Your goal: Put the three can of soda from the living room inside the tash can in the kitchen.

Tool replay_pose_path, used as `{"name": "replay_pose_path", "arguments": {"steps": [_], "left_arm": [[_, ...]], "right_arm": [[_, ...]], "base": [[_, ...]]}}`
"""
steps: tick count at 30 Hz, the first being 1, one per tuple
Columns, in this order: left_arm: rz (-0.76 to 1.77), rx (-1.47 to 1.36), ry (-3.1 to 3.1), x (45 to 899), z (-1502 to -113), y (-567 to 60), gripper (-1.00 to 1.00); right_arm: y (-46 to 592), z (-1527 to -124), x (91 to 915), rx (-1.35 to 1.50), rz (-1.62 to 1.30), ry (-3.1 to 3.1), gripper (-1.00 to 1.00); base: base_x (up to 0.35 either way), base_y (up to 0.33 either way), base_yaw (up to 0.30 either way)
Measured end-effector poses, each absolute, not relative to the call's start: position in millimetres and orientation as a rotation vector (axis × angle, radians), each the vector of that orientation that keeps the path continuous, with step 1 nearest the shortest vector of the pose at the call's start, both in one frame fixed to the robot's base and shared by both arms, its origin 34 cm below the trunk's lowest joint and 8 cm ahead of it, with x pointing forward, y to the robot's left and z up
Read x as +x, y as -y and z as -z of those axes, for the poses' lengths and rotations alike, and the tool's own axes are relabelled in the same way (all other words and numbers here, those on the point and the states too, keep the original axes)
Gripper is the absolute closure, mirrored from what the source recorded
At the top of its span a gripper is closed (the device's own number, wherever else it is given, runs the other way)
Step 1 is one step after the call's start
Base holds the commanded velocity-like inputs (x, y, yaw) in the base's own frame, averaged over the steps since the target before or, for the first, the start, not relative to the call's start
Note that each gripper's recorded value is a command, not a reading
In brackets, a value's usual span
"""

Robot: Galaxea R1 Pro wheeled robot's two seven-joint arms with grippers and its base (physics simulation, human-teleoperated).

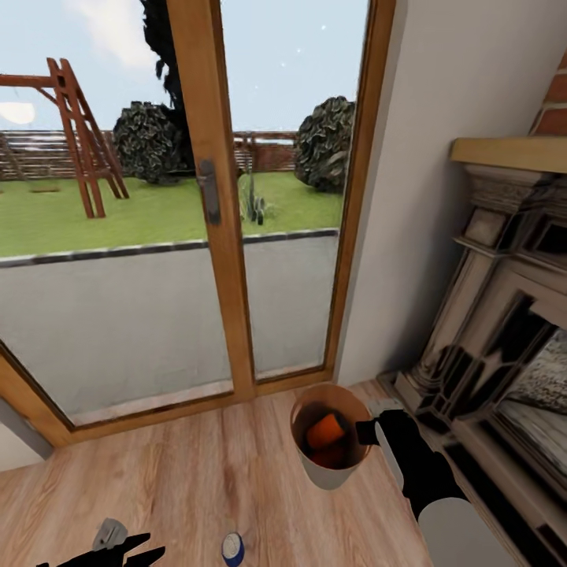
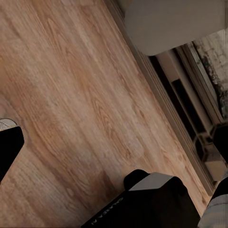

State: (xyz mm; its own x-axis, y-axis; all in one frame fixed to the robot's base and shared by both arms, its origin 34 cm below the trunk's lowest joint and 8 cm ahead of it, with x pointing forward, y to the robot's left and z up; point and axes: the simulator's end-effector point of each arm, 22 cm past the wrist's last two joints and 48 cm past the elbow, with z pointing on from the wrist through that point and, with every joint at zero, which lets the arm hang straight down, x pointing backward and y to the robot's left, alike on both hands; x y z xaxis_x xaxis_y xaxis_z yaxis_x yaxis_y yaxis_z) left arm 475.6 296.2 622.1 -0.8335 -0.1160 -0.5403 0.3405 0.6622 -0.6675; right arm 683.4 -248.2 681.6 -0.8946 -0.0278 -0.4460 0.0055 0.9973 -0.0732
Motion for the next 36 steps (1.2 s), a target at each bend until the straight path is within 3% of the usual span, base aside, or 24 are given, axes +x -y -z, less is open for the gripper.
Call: {"name": "replay_pose_path", "arguments": {"steps": [8,17,36], "left_arm": [[1.064,0.147,-2.313,484,-618,-288,-1.00],[0.277,-0.145,-2.384,582,-562,-274,-1.00],[0.186,-0.152,-2.342,606,-574,-244,-1.00]], "right_arm": [[248,-681,683,-0.015,0.096,-2.677,1.00],[248,-681,683,-0.015,0.098,-2.677,1.00],[248,-680,682,-0.018,0.100,-2.679,1.00]], "base": [[0.082,0.000,0.000],[0.005,0.000,0.000],[0.000,0.000,0.000]]}}
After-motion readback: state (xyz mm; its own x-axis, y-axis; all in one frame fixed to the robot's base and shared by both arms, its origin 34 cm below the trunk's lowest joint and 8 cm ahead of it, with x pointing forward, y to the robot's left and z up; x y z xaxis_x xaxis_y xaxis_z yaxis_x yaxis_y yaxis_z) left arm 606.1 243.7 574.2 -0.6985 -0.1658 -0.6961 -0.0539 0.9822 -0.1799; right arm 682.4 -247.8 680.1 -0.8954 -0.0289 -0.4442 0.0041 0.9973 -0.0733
